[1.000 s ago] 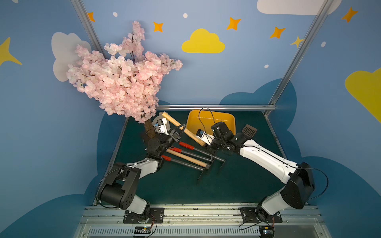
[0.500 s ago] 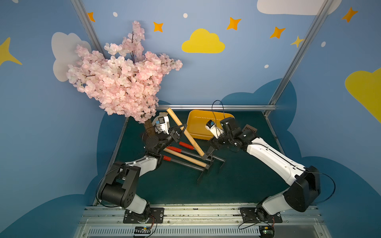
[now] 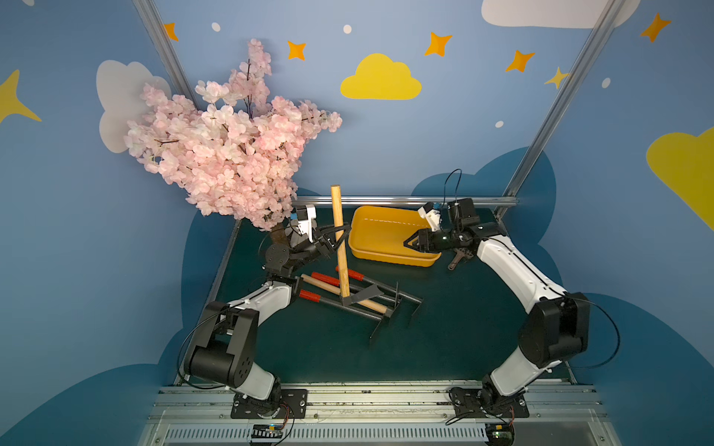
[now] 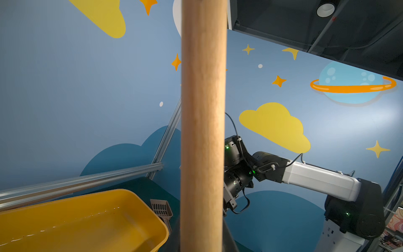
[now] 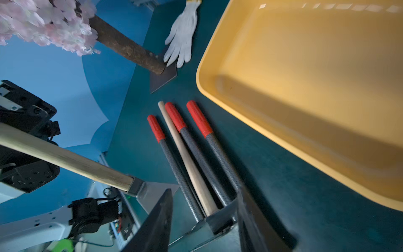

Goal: Put the small hoe into the storage box
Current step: Pick up the hoe from the center of the board.

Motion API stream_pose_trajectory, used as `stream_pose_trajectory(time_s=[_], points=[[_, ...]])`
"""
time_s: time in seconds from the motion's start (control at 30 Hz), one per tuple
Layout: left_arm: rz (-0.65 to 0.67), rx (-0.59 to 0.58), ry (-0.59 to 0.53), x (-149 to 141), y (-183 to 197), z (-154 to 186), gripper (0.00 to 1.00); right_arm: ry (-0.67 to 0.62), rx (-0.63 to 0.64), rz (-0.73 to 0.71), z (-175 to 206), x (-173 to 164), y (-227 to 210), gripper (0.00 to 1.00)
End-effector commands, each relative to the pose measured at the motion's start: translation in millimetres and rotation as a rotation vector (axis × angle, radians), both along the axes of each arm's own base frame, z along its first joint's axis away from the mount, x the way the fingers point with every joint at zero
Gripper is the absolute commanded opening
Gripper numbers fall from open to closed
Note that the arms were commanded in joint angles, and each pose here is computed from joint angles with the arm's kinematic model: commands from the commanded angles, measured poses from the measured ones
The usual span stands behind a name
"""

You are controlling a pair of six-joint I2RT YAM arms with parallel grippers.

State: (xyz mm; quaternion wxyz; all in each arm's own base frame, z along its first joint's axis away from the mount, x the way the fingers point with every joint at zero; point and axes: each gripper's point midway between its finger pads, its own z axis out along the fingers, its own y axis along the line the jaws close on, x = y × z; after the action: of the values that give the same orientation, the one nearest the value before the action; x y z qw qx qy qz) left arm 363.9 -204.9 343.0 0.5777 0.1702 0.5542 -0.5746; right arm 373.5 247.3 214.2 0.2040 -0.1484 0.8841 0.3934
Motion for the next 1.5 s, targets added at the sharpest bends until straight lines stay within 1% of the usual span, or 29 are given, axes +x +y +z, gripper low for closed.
stream_pose_trajectory(time_s=[0.0,0.13,0.2,0.23,0.37,0.47,0.63,0.73,0.83,1.0,1.23,1.37,1.47], points=[[0.008,-0.02,-0.103,-4.7,3.8,29.3,0.03,0.142,0.123,0.092,-4.7,-24.7,36.6,0.46],[0.025,0.009,-0.131,-7.0,5.3,36.0,0.03,0.254,0.111,0.137,-29.4,-38.4,55.1,0.42],[0.039,0.023,-0.135,-7.1,6.4,37.4,0.03,0.297,0.112,0.157,-36.1,-45.2,62.4,0.36],[0.045,0.026,-0.137,-7.0,7.2,38.0,0.03,0.308,0.108,0.158,-39.5,-47.9,65.8,0.34],[0.053,0.024,-0.141,-5.5,9.2,38.9,0.03,0.335,0.104,0.166,-44.9,-54.7,74.4,0.33],[0.055,0.028,-0.144,-4.9,9.5,39.2,0.03,0.366,0.095,0.159,-51.3,-56.2,73.1,0.33],[0.06,0.029,-0.159,-5.7,10.9,43.9,0.03,0.423,0.144,0.151,-60.1,-58.7,80.4,0.33],[0.059,0.03,-0.167,-6.8,11.1,46.0,0.03,0.449,0.151,0.153,-65.3,-59.9,85.0,0.33],[0.065,0.033,-0.174,-7.7,12.4,48.4,0.03,0.465,0.147,0.156,-69.8,-61.4,87.8,0.34],[0.064,0.024,-0.178,-8.2,13.9,50.0,0.03,0.484,0.184,0.157,-71.6,-59.4,95.2,0.35],[0.071,0.024,-0.184,-6.4,15.6,50.1,0.03,0.519,0.205,0.198,-75.0,-69.5,111.0,0.36],[0.076,0.025,-0.196,-6.1,17.2,53.7,0.03,0.534,0.215,0.211,-76.1,-73.9,116.0,0.33],[0.079,0.025,-0.201,-6.6,17.7,54.4,0.03,0.537,0.225,0.218,-75.3,-75.1,119.2,0.28]])
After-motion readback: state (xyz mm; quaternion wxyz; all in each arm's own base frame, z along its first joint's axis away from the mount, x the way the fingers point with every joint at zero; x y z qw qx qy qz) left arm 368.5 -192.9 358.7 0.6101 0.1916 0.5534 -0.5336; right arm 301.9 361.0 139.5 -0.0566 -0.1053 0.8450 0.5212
